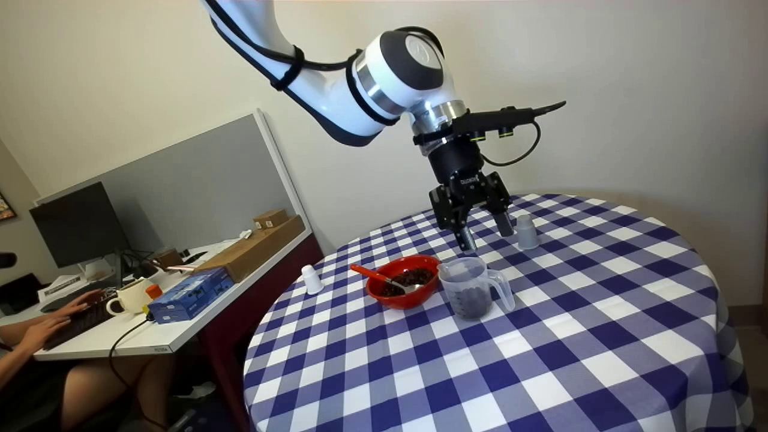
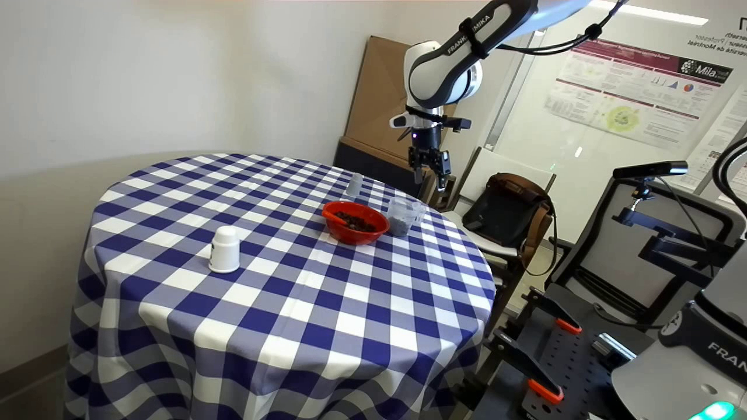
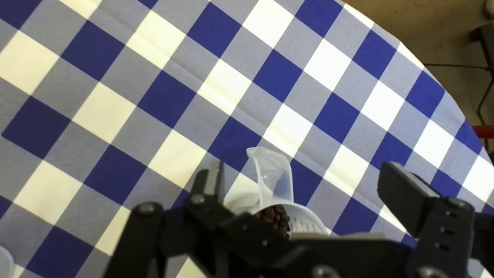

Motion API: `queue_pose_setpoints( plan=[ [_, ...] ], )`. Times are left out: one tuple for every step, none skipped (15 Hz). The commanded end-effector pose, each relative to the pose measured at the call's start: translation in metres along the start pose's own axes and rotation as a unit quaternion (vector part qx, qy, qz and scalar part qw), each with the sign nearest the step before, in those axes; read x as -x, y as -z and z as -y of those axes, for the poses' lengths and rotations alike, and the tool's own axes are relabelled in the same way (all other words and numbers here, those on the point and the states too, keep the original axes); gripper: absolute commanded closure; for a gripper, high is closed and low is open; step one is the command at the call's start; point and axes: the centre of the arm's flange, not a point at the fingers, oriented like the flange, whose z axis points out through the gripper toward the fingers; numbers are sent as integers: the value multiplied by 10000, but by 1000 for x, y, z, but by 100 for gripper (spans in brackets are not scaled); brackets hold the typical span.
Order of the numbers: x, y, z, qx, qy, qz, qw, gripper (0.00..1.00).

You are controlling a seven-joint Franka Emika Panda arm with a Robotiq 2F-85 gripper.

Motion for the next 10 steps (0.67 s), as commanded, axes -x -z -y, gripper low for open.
queue_pose_setpoints(
  plan=[
    [1,-16,-15,32,129,29,9999,0],
    [-1,-21,-15,9,149,43,9999,0],
    [-3,-26,-16,-10,169,58,9998,0],
    [-5,-30,-17,-24,192,73,9998,0],
    [-7,-34,-17,-29,221,86,9997,0],
    [-10,-37,-18,-24,245,104,9996,0],
    [-12,-40,-19,-16,270,124,9996,0],
    [-14,-42,-20,6,297,140,9995,0],
    [-15,-44,-21,17,316,161,9994,0],
    [-17,-46,-22,32,343,180,9992,0]
  ],
)
